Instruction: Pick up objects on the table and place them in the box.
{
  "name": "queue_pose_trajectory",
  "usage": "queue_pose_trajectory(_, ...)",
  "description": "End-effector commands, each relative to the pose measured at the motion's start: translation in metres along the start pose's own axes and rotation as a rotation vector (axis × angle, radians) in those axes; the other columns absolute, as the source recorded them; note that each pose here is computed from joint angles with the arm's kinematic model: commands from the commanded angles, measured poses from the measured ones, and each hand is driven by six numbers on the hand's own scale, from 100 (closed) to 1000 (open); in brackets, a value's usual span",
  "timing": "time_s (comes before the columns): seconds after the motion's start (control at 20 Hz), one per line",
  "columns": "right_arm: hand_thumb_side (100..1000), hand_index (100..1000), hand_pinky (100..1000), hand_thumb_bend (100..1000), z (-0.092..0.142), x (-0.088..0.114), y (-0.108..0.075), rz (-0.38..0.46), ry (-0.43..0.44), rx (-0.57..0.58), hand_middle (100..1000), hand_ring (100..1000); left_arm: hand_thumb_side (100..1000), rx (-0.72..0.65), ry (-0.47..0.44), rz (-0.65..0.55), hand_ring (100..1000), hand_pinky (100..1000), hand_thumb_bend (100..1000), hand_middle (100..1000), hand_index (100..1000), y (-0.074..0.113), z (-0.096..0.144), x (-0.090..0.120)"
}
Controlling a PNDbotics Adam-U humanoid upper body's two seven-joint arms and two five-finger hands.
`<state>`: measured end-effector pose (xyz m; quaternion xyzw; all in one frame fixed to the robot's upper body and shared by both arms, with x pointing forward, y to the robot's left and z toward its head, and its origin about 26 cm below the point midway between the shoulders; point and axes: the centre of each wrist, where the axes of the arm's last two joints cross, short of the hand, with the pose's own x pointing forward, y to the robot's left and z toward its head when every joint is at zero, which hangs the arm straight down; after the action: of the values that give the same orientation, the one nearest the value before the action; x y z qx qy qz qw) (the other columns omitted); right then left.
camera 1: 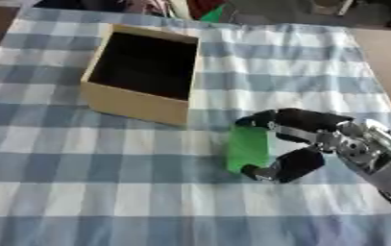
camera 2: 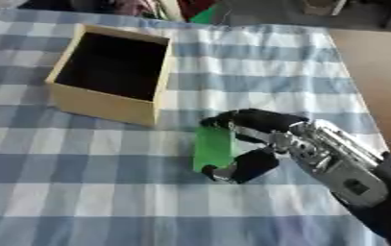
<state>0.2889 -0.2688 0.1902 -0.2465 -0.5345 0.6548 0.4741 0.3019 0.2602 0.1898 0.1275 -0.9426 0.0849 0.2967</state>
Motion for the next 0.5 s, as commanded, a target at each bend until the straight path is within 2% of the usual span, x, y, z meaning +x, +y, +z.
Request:
queue_pose_trajectory(0.05, 629, 1000, 831, 319, 0.0031, 0.0029, -0.0057, 0.016, 0.022, -0.025, 785, 854, 894, -0.012, -0.030, 0.007, 606, 694, 100, 656, 729, -0.0005, -0.0056, 0.0062)
queue_pose_trajectory(0.3, 587, 977, 793, 263, 0.0019, 0.0043, -0.0049, -0.028, 0.040, -0.065, 643, 798, 895, -0.014, -0.030, 0.006, 607, 695, 100, 657, 729, -0.0005, -0.0054, 0.0061)
queue_pose_trajectory(0.5, 458, 973, 765, 214, 0.0011, 0.0052, -0.0047, -0.061, 0.032, -0.118, 509, 741, 895, -0.017, -0.027, 0.003, 607, 695, 100, 657, 729, -0.0005, -0.0052, 0.0060)
